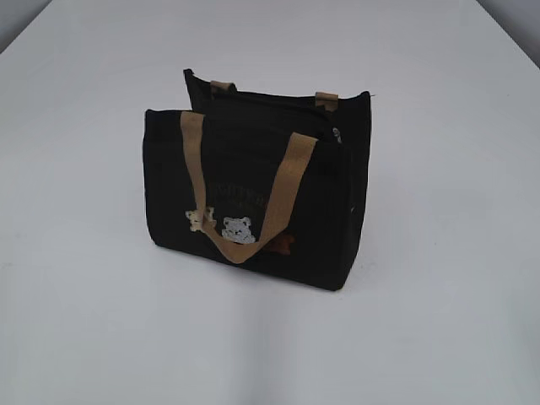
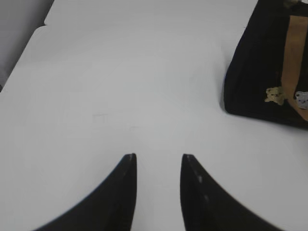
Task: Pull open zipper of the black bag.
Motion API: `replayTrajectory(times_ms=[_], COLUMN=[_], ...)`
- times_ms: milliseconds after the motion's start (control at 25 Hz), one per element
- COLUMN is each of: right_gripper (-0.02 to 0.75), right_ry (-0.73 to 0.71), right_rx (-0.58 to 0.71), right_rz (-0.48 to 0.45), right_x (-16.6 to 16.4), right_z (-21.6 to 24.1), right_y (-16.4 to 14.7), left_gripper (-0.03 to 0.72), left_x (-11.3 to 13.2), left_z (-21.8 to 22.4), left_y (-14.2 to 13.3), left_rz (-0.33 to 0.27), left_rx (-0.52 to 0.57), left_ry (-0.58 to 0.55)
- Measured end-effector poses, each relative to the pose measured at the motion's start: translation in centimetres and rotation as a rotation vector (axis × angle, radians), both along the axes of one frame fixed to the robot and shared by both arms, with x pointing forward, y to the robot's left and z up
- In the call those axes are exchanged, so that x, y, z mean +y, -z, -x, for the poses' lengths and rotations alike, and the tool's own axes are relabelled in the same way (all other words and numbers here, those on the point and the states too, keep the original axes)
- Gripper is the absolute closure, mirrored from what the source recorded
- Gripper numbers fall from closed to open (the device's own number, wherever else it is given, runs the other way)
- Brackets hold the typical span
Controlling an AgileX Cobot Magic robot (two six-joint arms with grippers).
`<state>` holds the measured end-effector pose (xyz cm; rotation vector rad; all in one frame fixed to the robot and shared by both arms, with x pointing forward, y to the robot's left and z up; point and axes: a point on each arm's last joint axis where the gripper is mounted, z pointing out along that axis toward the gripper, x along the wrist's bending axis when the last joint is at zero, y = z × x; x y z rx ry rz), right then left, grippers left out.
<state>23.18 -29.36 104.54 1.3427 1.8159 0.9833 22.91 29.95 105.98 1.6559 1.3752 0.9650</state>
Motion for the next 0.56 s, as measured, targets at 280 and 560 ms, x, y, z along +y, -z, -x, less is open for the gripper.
replayTrajectory(times_ms=[280,560], right_gripper=[0.400,0.400], right_ry=[0.077,0.074], right_rx=[0.000,0.000], right_rz=[-0.008,-0.013], right_x=[0.13,0.17], right_z=[-0.05,-0.05], right_y=[-0.01,-0.02], left_gripper=[0.452,0.452], left_x=[-0.01,-0.01], left_z=[0.00,0.00], left_y=[0.00,0.00], left_rz=[0.000,0.000], left_rx=[0.000,0.000], left_ry=[-0.010,-0.010])
